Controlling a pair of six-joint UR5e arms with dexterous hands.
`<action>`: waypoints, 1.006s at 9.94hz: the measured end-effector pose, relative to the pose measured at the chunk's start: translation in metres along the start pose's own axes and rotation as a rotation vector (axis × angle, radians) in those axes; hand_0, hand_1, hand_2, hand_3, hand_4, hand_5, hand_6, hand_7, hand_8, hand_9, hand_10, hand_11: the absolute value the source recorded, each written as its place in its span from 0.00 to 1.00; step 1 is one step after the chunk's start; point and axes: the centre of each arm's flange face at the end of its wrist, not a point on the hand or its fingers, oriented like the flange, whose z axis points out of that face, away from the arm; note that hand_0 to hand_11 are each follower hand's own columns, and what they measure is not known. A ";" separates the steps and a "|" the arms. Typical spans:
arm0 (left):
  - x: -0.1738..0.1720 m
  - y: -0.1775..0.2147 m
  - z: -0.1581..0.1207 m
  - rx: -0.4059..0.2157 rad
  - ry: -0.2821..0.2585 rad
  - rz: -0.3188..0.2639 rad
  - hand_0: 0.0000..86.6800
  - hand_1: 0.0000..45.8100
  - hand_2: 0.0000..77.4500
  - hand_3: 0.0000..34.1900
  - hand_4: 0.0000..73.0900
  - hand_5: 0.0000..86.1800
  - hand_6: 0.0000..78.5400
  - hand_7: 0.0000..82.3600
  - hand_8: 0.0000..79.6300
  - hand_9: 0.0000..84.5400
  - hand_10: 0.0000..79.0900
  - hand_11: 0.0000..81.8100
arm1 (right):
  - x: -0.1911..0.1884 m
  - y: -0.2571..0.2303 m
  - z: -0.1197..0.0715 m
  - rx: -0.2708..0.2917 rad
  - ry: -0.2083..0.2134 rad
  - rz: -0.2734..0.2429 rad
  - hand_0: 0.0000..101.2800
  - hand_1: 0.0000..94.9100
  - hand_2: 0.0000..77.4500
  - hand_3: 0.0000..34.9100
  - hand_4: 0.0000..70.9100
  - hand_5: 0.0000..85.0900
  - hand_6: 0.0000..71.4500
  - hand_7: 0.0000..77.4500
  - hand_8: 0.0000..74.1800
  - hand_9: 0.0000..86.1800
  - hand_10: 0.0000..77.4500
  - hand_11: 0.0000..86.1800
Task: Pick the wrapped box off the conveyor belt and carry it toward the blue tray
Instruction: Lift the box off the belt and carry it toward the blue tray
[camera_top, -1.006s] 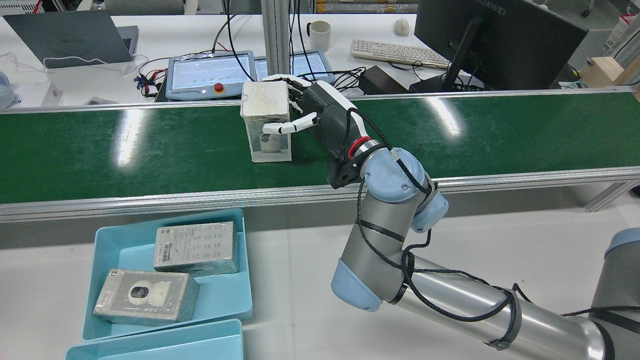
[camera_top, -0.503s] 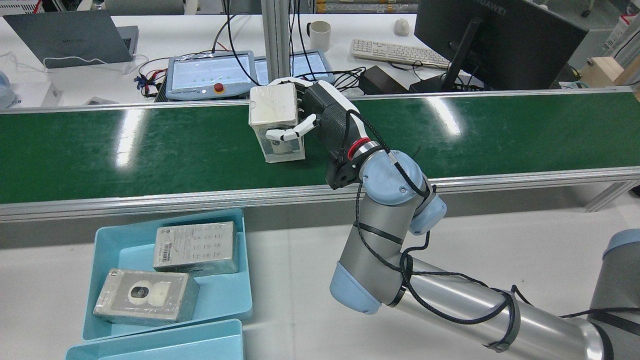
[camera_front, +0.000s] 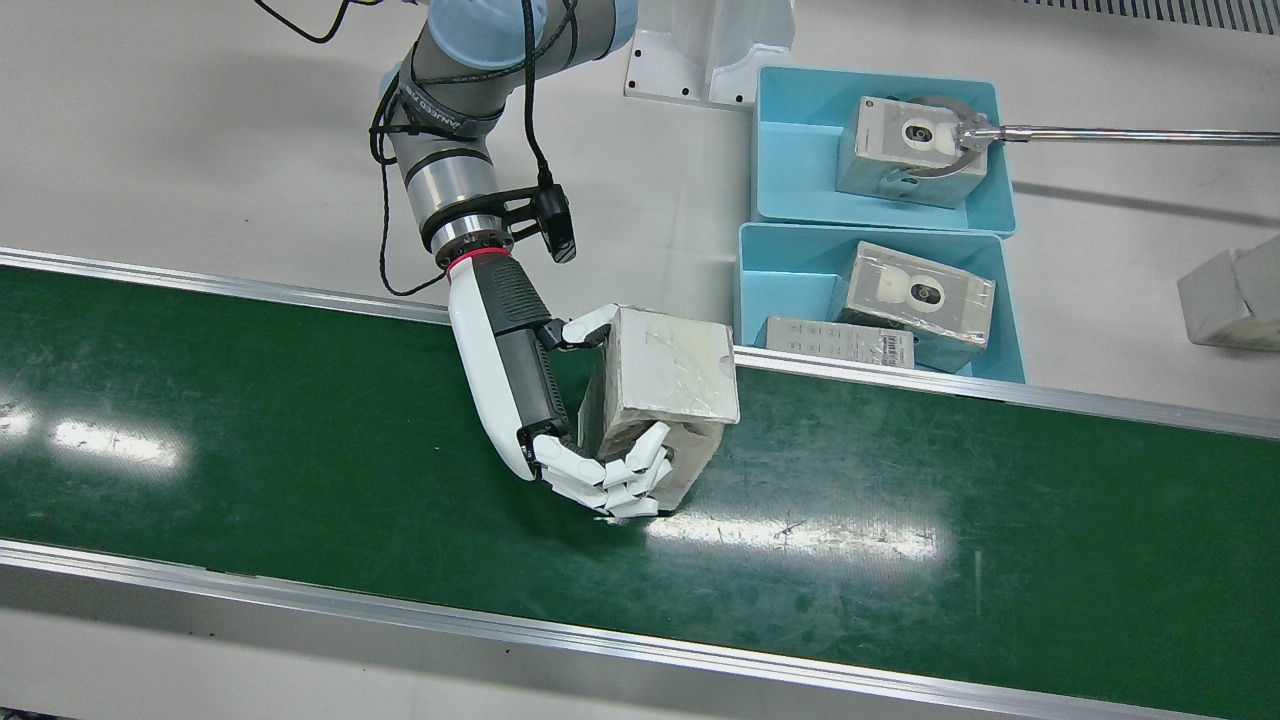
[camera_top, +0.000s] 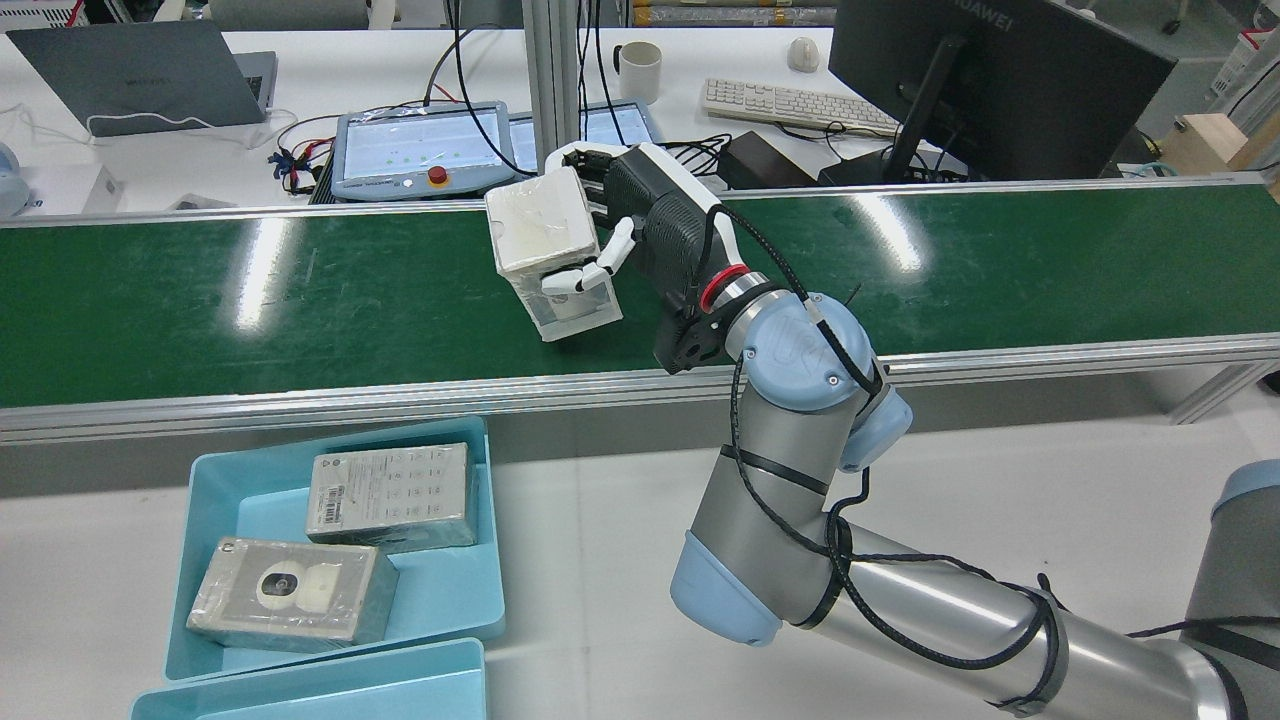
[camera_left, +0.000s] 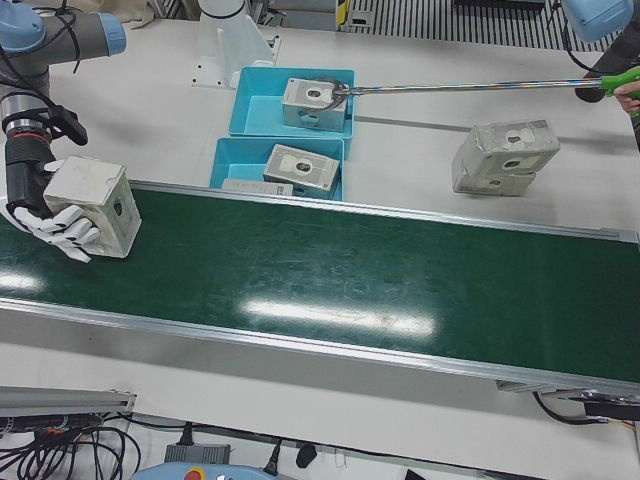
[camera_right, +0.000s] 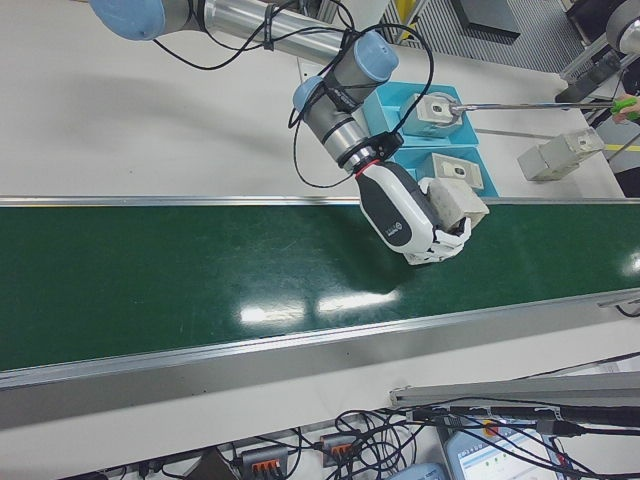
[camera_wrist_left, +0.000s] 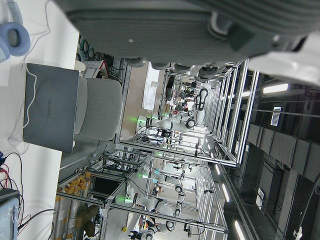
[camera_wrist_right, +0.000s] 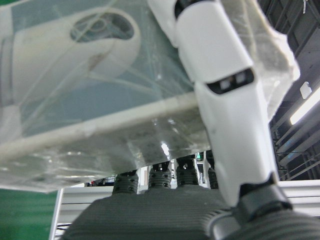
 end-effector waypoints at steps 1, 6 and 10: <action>0.000 0.000 0.000 0.000 0.000 0.000 0.00 0.00 0.01 0.00 0.00 0.01 0.00 0.01 0.01 0.00 0.01 0.00 | -0.003 0.020 -0.005 -0.028 -0.002 0.014 0.54 0.02 0.46 0.06 0.61 0.60 0.48 0.79 0.62 0.58 0.48 0.46; 0.000 0.000 0.000 0.000 0.000 0.000 0.00 0.00 0.01 0.00 0.00 0.01 0.00 0.01 0.01 0.00 0.01 0.00 | 0.086 0.108 -0.025 -0.123 0.060 0.024 0.51 0.02 0.46 0.07 0.61 0.63 0.63 0.90 0.67 0.73 0.58 0.58; 0.000 0.000 0.000 0.000 0.000 0.000 0.00 0.00 0.01 0.00 0.00 0.01 0.00 0.01 0.01 0.00 0.00 0.00 | 0.163 0.139 -0.010 -0.139 0.141 -0.003 0.49 0.00 0.56 0.06 0.59 0.83 0.73 0.89 0.76 0.81 0.58 0.66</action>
